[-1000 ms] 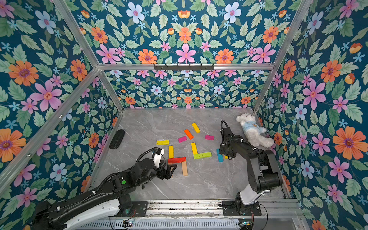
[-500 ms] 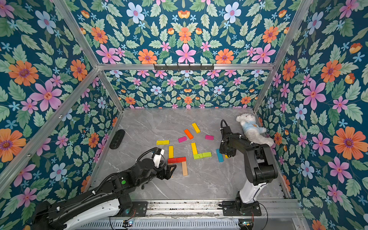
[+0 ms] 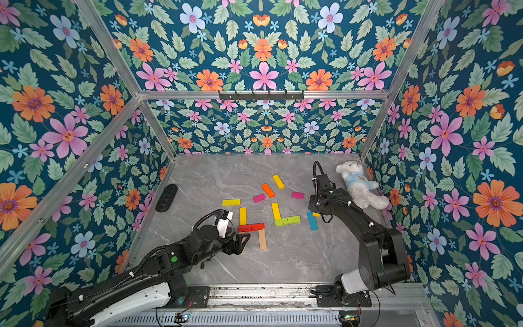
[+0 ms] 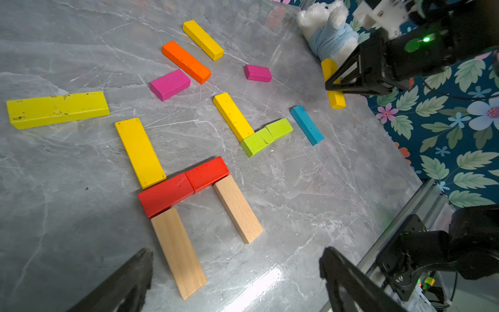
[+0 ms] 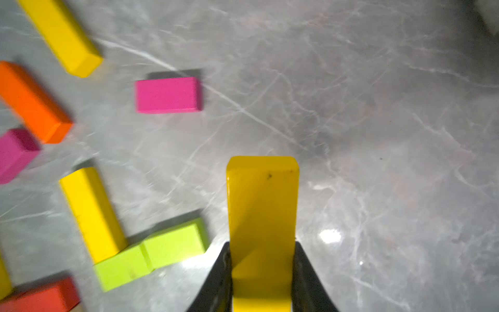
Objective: Assemble the letter h with building blocks
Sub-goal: Pick up the building block from the center of the board, then assemble the building block at the center of the board.
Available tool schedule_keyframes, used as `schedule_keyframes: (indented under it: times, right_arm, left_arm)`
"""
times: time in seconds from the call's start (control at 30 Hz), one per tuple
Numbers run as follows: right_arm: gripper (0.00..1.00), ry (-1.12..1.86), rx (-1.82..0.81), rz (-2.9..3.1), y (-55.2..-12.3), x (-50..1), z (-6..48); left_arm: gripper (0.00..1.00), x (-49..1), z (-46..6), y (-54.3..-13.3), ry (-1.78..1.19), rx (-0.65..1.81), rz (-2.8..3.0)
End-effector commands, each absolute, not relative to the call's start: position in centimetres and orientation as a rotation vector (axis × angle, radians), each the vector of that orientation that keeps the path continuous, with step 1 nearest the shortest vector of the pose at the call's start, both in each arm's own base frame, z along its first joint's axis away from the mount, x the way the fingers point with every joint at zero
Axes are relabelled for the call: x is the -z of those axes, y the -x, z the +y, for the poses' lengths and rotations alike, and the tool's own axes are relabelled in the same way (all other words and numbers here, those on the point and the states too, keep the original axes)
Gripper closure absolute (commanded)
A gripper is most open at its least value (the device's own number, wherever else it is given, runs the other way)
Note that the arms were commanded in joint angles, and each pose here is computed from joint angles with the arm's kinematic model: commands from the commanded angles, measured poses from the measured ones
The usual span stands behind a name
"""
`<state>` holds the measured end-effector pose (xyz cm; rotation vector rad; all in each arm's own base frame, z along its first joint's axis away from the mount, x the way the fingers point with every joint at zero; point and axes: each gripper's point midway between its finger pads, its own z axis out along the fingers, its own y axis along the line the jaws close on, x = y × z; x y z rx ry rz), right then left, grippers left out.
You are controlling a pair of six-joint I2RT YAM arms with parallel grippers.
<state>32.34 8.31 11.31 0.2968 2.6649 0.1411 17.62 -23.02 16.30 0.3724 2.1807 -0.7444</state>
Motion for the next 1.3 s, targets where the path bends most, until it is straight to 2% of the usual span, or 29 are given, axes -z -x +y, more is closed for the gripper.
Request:
schedule_keyframes:
  times: [0.0,0.17,0.37,0.67,1.27]
  right_arm:
    - [0.87,-0.355,-0.165,2.725,-28.1,-11.3,10.3]
    - [0.88,-0.228,-0.156,2.774,-23.0,-10.7,15.3]
    - [0.90,-0.073,-0.143,2.942,-18.9,-5.8,21.4]
    - [0.91,0.018,-0.112,2.968,-19.7,-3.8,24.2]
    - [0.89,0.117,-0.168,3.005,-20.6,-1.2,23.7]
  left_arm:
    - [0.01,-17.0,-22.9,-17.9,-0.355,0.753,2.147]
    - [0.01,-17.2,-22.7,-17.6,-0.355,0.772,2.129]
    - [0.01,-17.1,-22.0,-17.3,-0.361,0.768,2.126]
    - [0.01,-18.0,-21.3,-16.9,-0.347,0.794,2.089]
    - [0.01,-18.0,-21.3,-16.9,-0.356,0.788,2.086]
